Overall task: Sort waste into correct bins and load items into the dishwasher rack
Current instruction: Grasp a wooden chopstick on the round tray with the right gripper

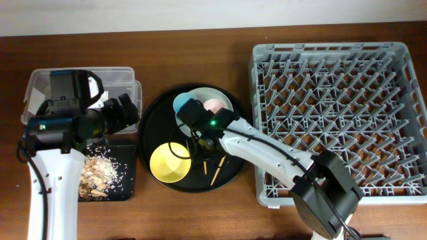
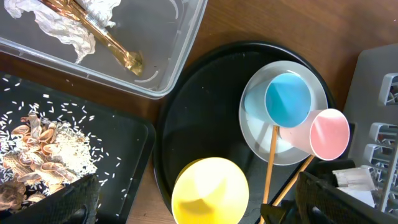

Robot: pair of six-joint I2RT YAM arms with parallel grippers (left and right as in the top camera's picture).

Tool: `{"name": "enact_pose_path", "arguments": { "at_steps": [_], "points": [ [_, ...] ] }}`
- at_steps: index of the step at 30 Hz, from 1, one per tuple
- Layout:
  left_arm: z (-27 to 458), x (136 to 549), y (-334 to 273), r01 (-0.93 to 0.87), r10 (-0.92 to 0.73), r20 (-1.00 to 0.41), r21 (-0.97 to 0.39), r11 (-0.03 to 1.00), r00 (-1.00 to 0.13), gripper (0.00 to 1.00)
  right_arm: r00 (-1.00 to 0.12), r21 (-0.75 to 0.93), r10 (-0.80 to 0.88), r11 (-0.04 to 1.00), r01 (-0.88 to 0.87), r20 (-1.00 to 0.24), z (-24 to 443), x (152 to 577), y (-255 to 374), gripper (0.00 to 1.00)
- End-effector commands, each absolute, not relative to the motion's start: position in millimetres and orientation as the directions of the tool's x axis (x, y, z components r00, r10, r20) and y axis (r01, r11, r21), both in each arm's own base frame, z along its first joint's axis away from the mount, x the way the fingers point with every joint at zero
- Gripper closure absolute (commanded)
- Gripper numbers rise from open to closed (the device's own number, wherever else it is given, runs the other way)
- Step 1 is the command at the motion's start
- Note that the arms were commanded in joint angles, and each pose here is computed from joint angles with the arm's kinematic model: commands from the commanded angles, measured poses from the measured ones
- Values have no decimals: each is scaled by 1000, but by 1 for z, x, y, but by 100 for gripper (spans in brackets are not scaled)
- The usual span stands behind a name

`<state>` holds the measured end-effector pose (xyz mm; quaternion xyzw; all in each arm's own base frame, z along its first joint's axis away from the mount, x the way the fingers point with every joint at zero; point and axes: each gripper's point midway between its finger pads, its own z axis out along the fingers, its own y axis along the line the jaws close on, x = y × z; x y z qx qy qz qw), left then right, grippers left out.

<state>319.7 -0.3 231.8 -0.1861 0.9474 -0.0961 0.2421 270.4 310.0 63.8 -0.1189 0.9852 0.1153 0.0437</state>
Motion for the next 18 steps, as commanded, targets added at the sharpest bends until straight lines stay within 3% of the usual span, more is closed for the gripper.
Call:
{"name": "enact_pose_path", "arguments": {
  "at_steps": [1, 10, 12, 16, 18],
  "points": [
    [236, 320, -1, -290, -389, -433, -278, 916, -813, 1, -963, 155, -230, 956, -251, -141, 44, 269, 305, 60],
    [236, 320, -1, -290, -389, -433, -278, 916, -813, 1, -961, 161, -227, 954, -252, -160, 22, 267, 301, 70],
    [236, 320, -1, -290, -389, -433, -278, 916, -813, 1, -960, 165, -226, 953, -253, -164, 20, 267, 301, 80],
    [236, 320, -1, -290, -389, -433, -278, 916, -813, 1, -967, 199, -213, 951, -238, -140, 21, 262, 306, 84],
    [236, 320, -1, -290, -389, -433, -278, 916, -813, 1, -965, 212, -209, 947, -240, -162, 33, 264, 307, 92]
  ]
}}
